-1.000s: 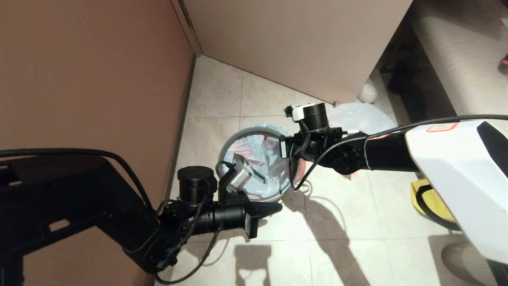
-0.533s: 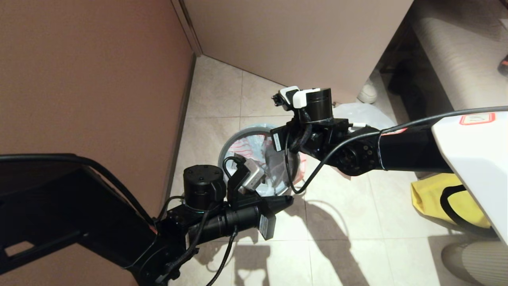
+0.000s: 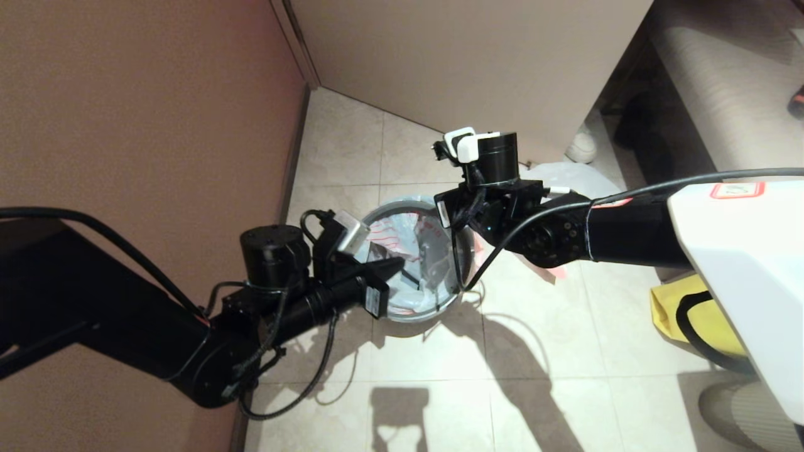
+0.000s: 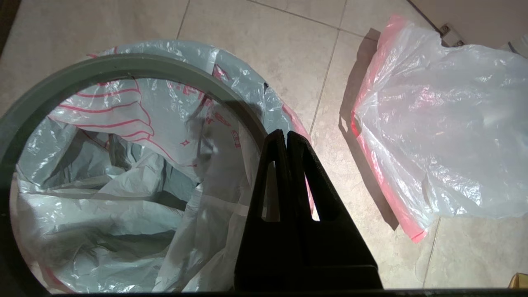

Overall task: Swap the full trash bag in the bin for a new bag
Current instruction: Place the trash can ring on the trash can

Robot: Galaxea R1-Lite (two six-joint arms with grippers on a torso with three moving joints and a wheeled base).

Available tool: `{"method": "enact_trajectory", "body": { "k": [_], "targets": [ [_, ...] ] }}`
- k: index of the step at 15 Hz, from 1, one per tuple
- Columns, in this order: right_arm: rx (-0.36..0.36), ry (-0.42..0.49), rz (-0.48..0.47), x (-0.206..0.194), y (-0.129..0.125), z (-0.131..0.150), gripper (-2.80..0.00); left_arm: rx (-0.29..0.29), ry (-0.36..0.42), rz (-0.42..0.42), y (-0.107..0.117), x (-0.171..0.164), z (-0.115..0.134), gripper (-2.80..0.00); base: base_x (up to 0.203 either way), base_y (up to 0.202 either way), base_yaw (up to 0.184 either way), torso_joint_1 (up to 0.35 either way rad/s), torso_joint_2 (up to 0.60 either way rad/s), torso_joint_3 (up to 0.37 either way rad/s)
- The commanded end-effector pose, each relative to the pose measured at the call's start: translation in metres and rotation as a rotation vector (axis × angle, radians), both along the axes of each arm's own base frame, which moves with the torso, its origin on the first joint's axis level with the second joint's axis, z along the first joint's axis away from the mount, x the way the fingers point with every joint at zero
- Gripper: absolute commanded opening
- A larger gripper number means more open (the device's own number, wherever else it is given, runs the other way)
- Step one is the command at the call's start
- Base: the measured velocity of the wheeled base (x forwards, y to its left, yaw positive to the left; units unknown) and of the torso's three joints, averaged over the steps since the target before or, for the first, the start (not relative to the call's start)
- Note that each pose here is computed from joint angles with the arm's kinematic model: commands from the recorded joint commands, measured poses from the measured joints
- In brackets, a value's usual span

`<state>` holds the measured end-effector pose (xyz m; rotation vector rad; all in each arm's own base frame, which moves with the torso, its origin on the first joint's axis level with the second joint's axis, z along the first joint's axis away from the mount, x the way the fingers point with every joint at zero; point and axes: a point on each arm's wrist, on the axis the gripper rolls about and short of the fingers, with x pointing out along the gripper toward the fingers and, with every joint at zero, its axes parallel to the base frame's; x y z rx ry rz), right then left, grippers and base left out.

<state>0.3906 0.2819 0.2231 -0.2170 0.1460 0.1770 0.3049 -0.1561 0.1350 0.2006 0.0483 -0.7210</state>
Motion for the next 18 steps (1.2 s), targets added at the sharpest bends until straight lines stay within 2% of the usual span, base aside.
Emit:
{"method": "enact_trajectory", "body": {
  "k": [1, 3, 4, 5, 8, 15, 16, 18],
  "targets": [
    [-0.026, 0.03, -0.011, 0.009, 0.002, -0.018, -2.8, -0.01, -0.06, 0.126, 0.033, 0.027, 0.016, -2.8, 0.0, 0.0, 0.0, 0.0, 0.0, 0.0],
    [-0.074, 0.066, -0.017, 0.015, 0.003, -0.033, -2.8, -0.017, -0.07, 0.109, 0.027, 0.024, 0.02, -2.8, 0.0, 0.0, 0.0, 0.0, 0.0, 0.0],
    [-0.111, 0.079, -0.038, 0.022, 0.0, -0.044, 0.0, -0.028, -0.083, 0.104, 0.025, 0.022, 0.026, -2.8, 0.0, 0.0, 0.0, 0.0, 0.0, 0.0],
    [-0.131, 0.088, -0.055, 0.028, -0.005, -0.051, 0.0, -0.041, -0.099, 0.099, 0.023, 0.024, 0.031, -2.8, 0.0, 0.0, 0.0, 0.0, 0.0, 0.0],
    [-0.19, 0.093, -0.045, 0.035, -0.006, -0.06, 0.0, -0.069, -0.072, 0.096, 0.022, 0.022, 0.042, -2.8, 0.0, 0.0, 0.0, 0.0, 0.0, 0.0],
    [-0.212, 0.123, -0.062, 0.043, -0.012, -0.075, 0.0, -0.08, -0.089, 0.096, 0.023, 0.02, 0.049, -2.8, 0.0, 0.0, 0.0, 0.0, 0.0, 0.0],
    [-0.221, 0.134, -0.063, 0.045, -0.011, -0.082, -2.8, -0.08, -0.089, 0.101, 0.024, 0.021, 0.048, -2.8, 0.0, 0.0, 0.0, 0.0, 0.0, 0.0],
    [-0.242, 0.157, -0.062, 0.051, -0.01, -0.099, -2.8, -0.083, -0.09, 0.105, 0.025, 0.023, 0.049, -2.8, 0.0, 0.0, 0.0, 0.0, 0.0, 0.0]
  ]
}}
